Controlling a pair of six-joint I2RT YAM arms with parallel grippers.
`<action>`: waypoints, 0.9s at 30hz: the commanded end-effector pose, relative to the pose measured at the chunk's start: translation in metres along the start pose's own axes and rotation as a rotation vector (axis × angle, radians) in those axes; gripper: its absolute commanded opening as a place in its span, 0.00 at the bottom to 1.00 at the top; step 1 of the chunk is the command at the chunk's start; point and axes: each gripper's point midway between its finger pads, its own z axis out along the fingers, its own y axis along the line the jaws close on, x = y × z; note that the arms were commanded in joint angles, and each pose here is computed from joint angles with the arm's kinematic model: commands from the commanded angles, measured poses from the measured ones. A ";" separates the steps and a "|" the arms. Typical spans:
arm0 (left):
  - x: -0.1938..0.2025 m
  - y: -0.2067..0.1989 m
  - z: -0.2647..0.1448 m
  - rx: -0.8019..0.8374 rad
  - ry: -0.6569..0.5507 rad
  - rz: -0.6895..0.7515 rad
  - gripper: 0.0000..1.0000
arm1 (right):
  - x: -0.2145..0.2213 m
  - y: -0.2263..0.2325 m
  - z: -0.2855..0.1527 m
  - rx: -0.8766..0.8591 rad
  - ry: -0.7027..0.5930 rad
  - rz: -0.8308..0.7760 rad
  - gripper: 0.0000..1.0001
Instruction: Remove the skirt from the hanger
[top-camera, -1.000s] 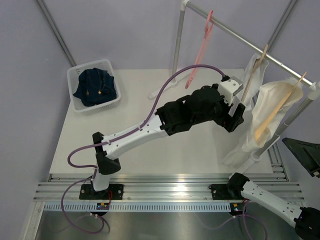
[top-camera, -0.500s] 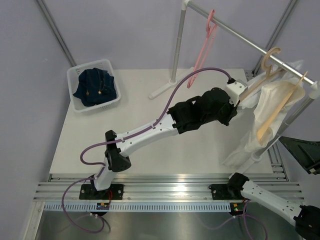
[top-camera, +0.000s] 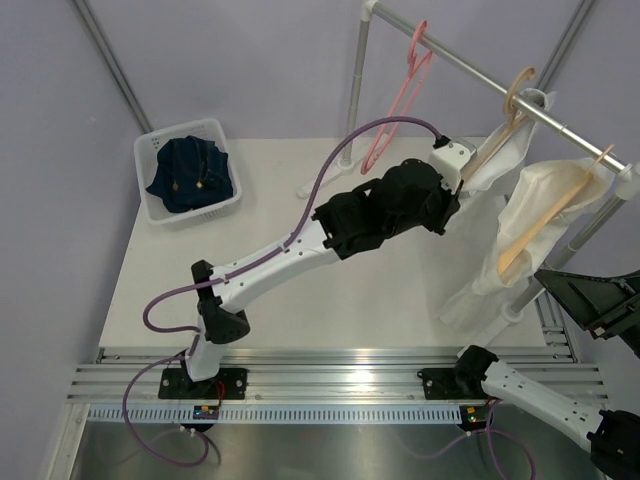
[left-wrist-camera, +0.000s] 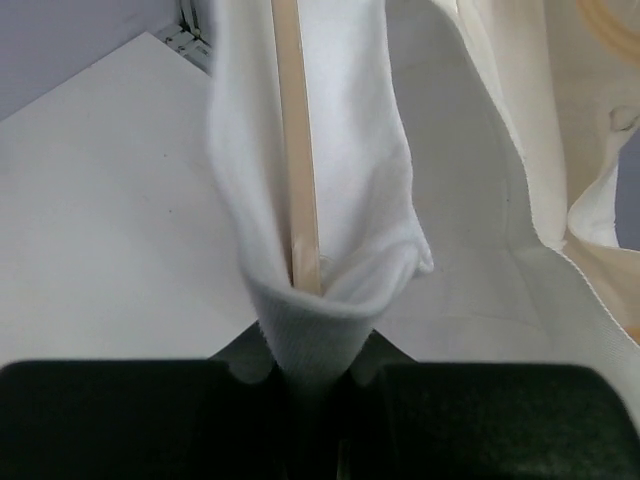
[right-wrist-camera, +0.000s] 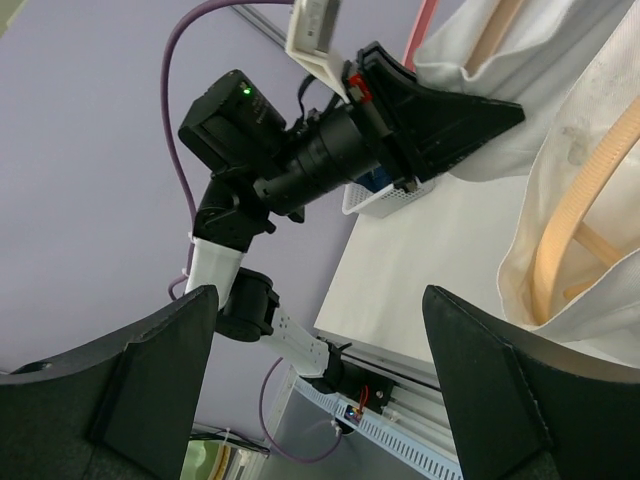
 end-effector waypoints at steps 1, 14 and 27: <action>-0.113 0.004 -0.066 0.038 -0.314 -0.079 0.00 | 0.002 0.007 0.015 0.002 0.012 -0.005 0.91; -0.091 -0.002 -0.092 0.158 -0.226 -0.024 0.00 | 0.011 0.003 0.039 0.055 0.058 -0.097 0.93; -0.071 0.004 -0.110 0.166 -0.214 -0.016 0.00 | 0.011 -0.013 0.034 0.113 0.050 -0.126 0.96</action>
